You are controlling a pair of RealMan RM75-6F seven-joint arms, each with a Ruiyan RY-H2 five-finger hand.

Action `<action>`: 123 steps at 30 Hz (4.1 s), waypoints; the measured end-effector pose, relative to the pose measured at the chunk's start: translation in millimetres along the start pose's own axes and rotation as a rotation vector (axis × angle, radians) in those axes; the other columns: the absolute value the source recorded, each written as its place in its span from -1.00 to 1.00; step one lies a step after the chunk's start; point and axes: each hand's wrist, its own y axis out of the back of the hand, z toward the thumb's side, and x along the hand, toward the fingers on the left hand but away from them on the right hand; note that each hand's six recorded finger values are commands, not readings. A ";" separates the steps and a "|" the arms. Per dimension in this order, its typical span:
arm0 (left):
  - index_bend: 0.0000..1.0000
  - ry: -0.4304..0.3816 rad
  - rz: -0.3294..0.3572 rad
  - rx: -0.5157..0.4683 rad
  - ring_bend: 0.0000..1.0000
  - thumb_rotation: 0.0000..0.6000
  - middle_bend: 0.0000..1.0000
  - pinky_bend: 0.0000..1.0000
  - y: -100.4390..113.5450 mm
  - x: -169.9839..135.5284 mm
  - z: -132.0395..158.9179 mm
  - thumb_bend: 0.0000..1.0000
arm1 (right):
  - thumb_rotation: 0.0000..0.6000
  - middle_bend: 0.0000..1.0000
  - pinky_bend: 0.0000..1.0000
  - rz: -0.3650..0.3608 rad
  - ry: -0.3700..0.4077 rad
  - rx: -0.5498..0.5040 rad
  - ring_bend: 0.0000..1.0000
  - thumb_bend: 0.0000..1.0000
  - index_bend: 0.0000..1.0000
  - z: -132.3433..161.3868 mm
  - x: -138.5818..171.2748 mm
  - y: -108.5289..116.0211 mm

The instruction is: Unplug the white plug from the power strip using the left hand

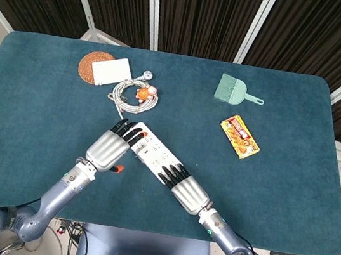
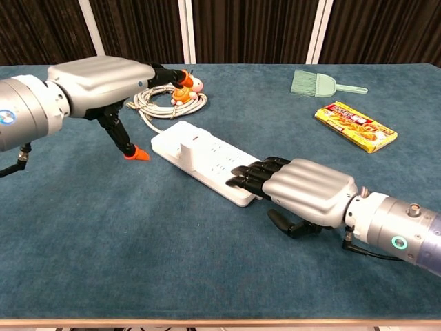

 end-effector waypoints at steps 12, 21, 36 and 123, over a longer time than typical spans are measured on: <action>-0.66 -0.024 -0.037 0.055 -0.93 1.00 -0.63 -0.98 -13.0 16.8 8.5 -0.89 | 1.00 -0.91 -0.78 0.002 0.012 -0.013 -0.89 0.55 -0.91 6.0 4.2 -3.1; -0.64 -0.045 -0.069 0.116 -0.91 1.00 -0.57 -0.94 -23.8 35.2 11.3 -0.89 | 1.00 -0.90 -0.78 0.012 0.005 -0.012 -0.88 0.55 -0.90 4.7 7.9 -6.7; -0.50 -0.086 -0.074 0.146 -0.87 1.00 -0.43 -0.88 -37.4 57.3 26.6 -0.83 | 1.00 -0.89 -0.78 0.019 -0.005 -0.012 -0.88 0.56 -0.90 1.7 11.8 -10.7; 0.06 -0.011 0.117 0.092 -0.57 1.00 0.06 -0.67 13.6 24.6 -21.3 -0.28 | 1.00 -0.86 -0.85 -0.219 -0.067 -0.046 -0.90 0.56 -0.93 -14.5 26.1 47.9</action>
